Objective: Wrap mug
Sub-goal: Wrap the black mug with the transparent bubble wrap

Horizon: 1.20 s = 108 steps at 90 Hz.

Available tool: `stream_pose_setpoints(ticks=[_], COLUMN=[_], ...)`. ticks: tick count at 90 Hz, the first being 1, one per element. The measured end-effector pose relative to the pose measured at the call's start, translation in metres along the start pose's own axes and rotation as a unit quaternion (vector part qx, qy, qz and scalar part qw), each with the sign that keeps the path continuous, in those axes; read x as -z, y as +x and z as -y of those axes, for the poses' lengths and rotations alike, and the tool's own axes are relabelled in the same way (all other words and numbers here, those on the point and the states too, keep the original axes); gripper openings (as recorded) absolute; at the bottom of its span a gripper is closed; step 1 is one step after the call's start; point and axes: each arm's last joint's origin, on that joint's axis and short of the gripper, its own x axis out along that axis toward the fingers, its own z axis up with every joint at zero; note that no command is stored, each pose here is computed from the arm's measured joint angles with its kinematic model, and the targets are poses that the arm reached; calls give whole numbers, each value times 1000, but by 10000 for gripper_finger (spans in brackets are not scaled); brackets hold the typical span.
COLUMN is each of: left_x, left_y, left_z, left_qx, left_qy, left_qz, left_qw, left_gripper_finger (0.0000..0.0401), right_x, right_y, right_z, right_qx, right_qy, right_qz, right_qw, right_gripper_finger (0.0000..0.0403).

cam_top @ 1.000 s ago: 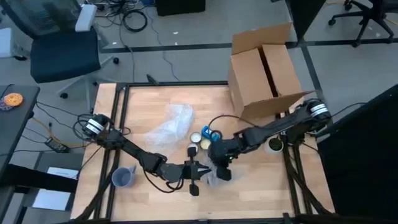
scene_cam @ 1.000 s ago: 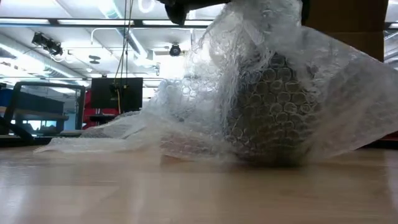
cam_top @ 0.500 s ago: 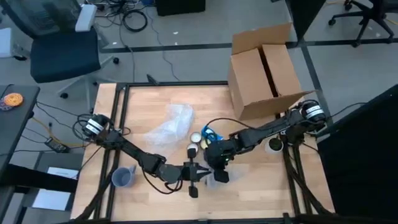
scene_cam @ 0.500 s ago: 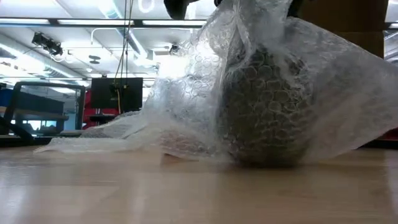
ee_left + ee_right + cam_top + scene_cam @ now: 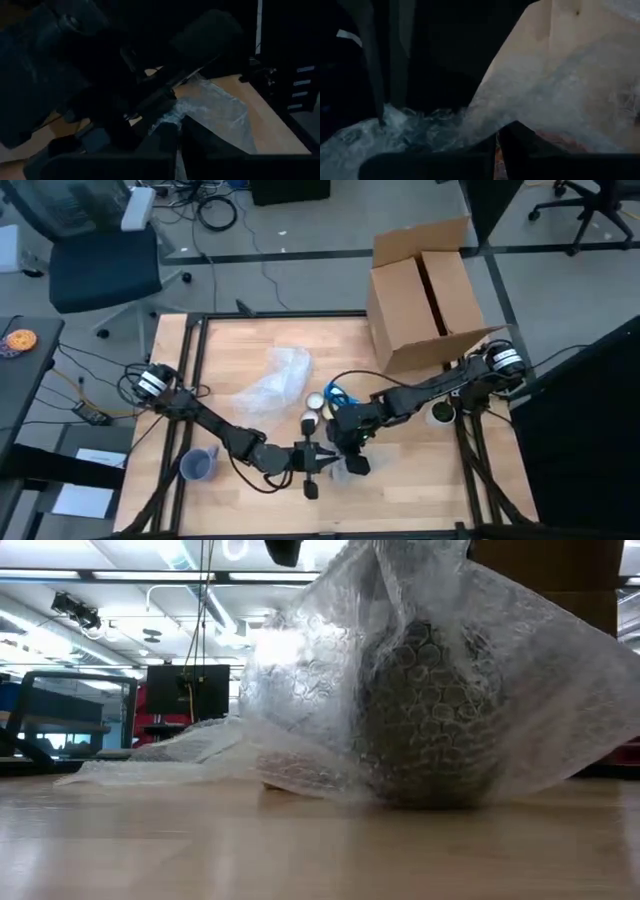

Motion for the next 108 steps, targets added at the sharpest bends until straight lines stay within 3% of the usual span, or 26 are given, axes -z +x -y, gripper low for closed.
stream_pose_setpoints(ticks=[58, 85, 108], left_x=[3, -8, -10], left_y=[-1, -6, -12], left_z=[2, 6, 15], left_qx=[4, -16, -25], left_qy=[5, -34, -24], left_qz=[-9, 27, 34], left_qw=[1000, 999, 999], left_gripper_finger=[0, 0, 0], right_x=[3, -4, 3], right_y=[12, -11, -2], right_z=[4, -24, -39], right_qx=[14, 77, 99], right_qy=[-14, -57, -72], right_qz=[3, 71, 80], right_qw=[1000, 993, 989], right_gripper_finger=[0, 0, 0])
